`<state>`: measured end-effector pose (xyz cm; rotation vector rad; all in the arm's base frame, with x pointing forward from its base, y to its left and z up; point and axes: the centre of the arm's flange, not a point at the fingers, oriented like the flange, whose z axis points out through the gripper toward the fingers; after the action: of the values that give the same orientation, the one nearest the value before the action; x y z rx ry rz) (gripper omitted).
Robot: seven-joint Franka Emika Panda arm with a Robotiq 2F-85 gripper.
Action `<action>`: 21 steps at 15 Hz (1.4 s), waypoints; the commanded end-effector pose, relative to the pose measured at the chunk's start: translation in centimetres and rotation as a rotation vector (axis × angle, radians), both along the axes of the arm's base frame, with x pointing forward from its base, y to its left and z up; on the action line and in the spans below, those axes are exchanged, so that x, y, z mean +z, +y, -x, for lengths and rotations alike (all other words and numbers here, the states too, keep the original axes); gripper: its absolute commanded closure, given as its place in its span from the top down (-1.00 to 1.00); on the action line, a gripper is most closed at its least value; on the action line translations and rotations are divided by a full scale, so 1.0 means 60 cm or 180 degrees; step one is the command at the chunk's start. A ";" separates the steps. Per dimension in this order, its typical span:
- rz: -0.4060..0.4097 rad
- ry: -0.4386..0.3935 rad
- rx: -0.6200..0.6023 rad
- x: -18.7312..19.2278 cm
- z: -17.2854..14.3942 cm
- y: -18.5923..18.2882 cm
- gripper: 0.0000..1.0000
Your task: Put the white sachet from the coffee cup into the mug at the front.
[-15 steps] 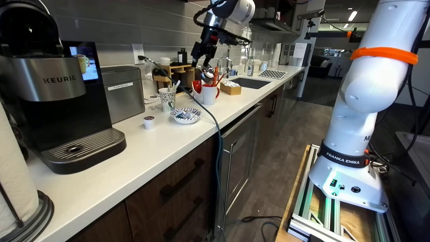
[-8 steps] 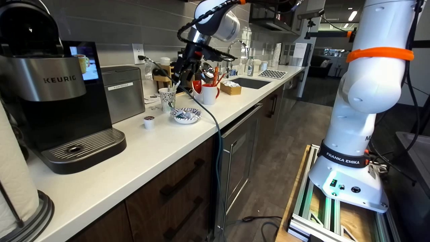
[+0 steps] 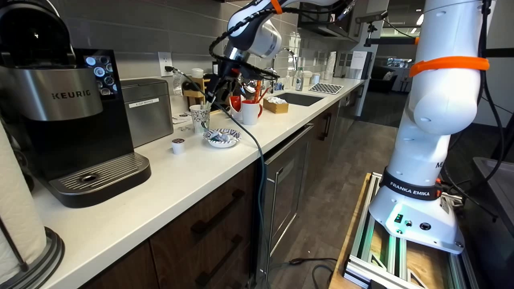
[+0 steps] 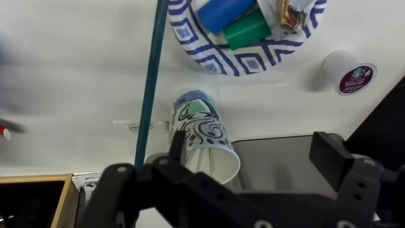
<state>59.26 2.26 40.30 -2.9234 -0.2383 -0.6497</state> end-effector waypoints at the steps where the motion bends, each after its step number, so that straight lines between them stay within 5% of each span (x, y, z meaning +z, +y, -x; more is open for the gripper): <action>1: -0.0052 -0.0068 0.0138 -0.012 -0.029 -0.019 1.00; 11: 0.0011 -0.0133 0.0291 -0.021 -0.068 -0.020 0.89; 13: 0.0018 -0.0126 0.0283 -0.026 -0.070 -0.021 0.65; 14: 0.0012 -0.0125 0.0277 -0.027 -0.071 -0.022 0.22; 16: 0.0008 -0.0122 0.0265 -0.030 -0.072 -0.023 0.16; 21: 0.0015 -0.0133 0.0242 -0.036 -0.075 -0.024 -0.64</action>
<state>63.25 0.92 38.64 -2.8906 -0.3510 -0.6788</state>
